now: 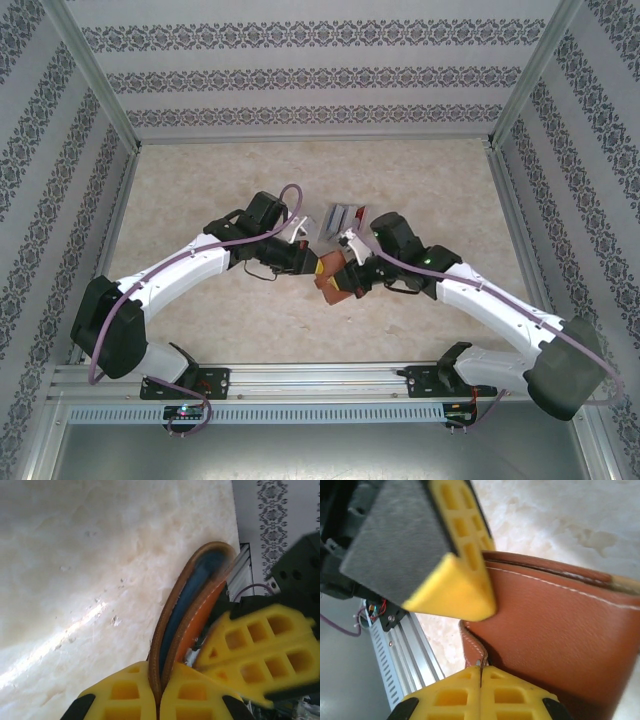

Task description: Put the credit cards into the card holder

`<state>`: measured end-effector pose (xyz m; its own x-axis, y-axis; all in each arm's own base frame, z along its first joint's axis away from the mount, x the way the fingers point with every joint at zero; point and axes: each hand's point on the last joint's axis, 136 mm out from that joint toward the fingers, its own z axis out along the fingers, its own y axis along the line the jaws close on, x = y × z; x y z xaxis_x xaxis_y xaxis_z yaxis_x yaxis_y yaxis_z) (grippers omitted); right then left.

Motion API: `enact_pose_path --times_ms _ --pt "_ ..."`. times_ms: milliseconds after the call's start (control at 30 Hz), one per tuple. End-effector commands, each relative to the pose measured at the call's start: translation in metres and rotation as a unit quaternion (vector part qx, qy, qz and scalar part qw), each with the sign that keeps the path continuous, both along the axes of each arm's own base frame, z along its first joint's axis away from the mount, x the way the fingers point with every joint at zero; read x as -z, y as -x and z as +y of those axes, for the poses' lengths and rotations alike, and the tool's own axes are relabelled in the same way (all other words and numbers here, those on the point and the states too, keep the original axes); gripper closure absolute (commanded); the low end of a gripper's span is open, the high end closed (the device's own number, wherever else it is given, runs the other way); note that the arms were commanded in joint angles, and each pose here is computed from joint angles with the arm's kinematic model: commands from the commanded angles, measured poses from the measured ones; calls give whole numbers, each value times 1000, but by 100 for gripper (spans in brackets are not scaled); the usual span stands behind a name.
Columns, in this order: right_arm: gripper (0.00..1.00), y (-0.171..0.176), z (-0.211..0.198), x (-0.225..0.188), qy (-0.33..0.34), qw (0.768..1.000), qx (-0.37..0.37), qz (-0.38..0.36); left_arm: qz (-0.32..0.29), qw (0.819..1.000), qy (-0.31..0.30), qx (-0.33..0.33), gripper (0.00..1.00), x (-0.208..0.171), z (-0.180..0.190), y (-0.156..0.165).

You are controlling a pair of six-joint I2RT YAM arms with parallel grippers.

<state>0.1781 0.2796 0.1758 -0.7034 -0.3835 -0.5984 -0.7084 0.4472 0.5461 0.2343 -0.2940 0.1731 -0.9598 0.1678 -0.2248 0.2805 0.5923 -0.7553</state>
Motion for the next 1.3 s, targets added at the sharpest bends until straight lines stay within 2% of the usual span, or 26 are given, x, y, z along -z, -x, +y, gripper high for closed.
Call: enact_pose_path --times_ms 0,100,133,167,200,233,400,633,800,900,933,1000,1100,1200,1267 --pt "100 32 43 -20 -69 992 -100 -14 -26 999 3 -20 100 -9 -10 -18" --pt "100 42 57 -18 -64 990 -123 -26 -24 999 0 -28 100 -7 -10 -21" --pt "89 43 59 -18 -64 990 -124 -29 -23 999 -1 -29 100 -7 -10 -21" --pt "70 43 60 -16 -63 990 -121 -29 -20 999 0 -29 100 -7 -10 -21" --pt "59 42 59 -15 -60 991 -116 -30 -19 999 1 -26 100 -7 -11 -20" --pt "57 41 56 -14 -57 991 -112 -36 -19 999 3 -26 100 -8 -11 -20" --pt "56 27 20 -17 -12 990 -62 -126 -19 999 -6 -30 100 -6 -6 -21" --pt "54 -9 -32 -7 77 958 41 -273 -27 999 -2 -34 100 -9 -2 -20" --pt "54 -16 -41 5 104 953 54 -280 -36 999 9 -32 100 -15 -3 -19" --pt "71 -23 -47 10 91 959 75 -259 -41 999 13 -32 100 -18 -2 -18" --pt "72 -23 -48 11 86 962 75 -249 -42 999 13 -32 100 -18 -2 -18" --pt "68 -20 -44 13 77 965 62 -243 -37 999 14 -31 100 -18 -3 -17" --pt "49 -12 -29 17 72 966 26 -246 -28 999 24 -32 100 -18 -5 -16" --pt "46 -11 -20 21 85 963 15 -255 -19 999 31 -35 100 -17 -7 -17" --pt "40 -15 -17 22 91 961 18 -261 -9 999 39 -34 100 -18 -10 -16"
